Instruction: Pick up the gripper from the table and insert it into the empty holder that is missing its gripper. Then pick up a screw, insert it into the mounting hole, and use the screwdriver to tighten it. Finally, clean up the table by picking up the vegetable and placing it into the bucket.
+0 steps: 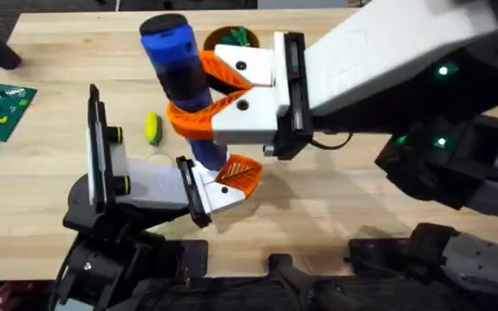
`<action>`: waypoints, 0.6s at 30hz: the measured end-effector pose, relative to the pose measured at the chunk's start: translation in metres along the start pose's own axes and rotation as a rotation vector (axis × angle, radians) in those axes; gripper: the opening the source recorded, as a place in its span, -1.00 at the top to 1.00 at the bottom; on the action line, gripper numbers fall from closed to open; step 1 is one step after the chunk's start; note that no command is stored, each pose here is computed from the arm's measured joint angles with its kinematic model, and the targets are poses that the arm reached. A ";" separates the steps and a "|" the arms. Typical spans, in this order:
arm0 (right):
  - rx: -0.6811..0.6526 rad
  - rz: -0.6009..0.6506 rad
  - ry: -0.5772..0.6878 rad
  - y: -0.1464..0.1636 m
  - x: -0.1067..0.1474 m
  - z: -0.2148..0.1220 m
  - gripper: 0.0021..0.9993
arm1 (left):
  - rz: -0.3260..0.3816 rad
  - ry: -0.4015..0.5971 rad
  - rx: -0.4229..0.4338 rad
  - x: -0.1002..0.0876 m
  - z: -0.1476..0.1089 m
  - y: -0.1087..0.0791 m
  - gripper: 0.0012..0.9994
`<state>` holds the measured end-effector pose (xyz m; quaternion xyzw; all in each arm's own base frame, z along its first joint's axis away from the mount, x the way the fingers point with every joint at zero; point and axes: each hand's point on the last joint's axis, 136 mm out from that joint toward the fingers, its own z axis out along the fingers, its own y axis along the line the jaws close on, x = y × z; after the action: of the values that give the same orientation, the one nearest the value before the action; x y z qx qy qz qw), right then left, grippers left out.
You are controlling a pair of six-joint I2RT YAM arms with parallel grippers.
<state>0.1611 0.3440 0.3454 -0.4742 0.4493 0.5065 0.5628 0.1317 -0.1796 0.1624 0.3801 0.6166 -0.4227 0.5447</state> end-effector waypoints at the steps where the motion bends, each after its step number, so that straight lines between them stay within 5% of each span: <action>1: 0.000 0.000 0.000 0.000 0.000 0.000 0.95 | 0.000 0.000 0.000 0.000 0.000 0.000 0.98; 18: 0.015 0.009 0.013 -0.003 0.003 0.000 0.95 | -0.005 0.001 0.001 0.000 0.000 0.000 0.98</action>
<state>0.1640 0.3444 0.3422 -0.4711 0.4587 0.5029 0.5610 0.1315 -0.1797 0.1623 0.3792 0.6174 -0.4242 0.5433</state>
